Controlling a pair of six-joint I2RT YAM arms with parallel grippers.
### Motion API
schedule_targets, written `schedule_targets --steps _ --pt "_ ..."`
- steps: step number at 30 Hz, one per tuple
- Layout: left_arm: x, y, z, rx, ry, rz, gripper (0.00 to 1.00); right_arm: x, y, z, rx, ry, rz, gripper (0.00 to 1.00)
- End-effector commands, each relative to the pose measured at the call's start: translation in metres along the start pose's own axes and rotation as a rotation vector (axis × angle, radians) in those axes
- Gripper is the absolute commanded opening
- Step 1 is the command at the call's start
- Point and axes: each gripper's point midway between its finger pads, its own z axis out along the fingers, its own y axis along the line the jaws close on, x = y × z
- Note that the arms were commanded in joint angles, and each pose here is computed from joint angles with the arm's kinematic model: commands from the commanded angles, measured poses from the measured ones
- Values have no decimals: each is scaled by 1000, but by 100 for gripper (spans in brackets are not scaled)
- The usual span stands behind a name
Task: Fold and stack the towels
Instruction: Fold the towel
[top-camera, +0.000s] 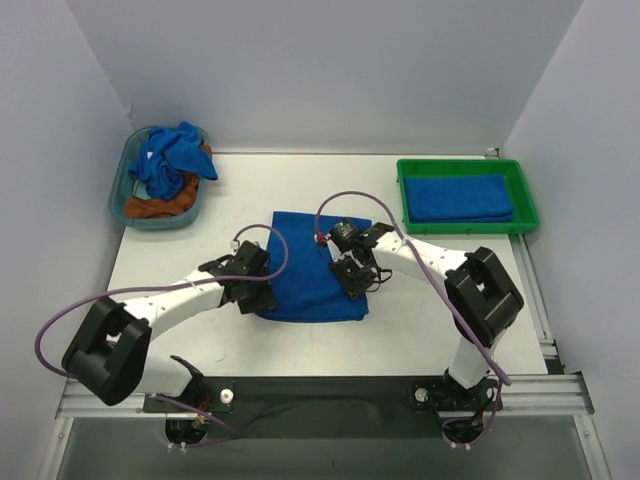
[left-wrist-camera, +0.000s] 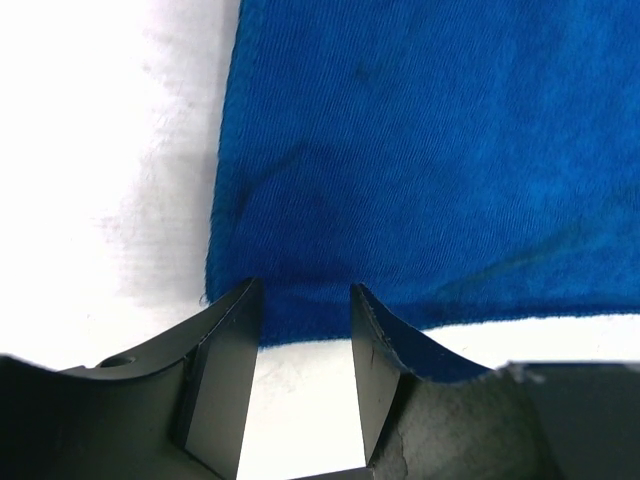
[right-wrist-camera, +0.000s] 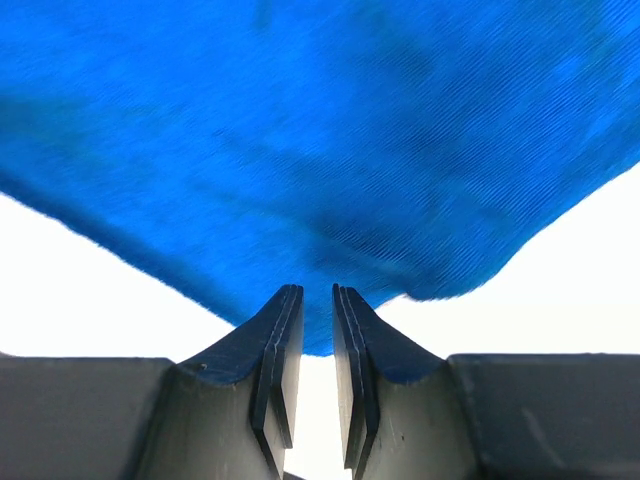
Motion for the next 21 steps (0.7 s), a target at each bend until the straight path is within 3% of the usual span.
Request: schedule_targets --steps 1,8,21 --pt "-3 -2 -10 35 -55 3 51 10 17 -16 -19 -34 59 20" --pt "17 1 -9 30 -31 67 51 24 35 -6 -40 -47 132 20" --pt "25 21 -4 -40 -24 86 50 58 54 12 -46 51 98 20"
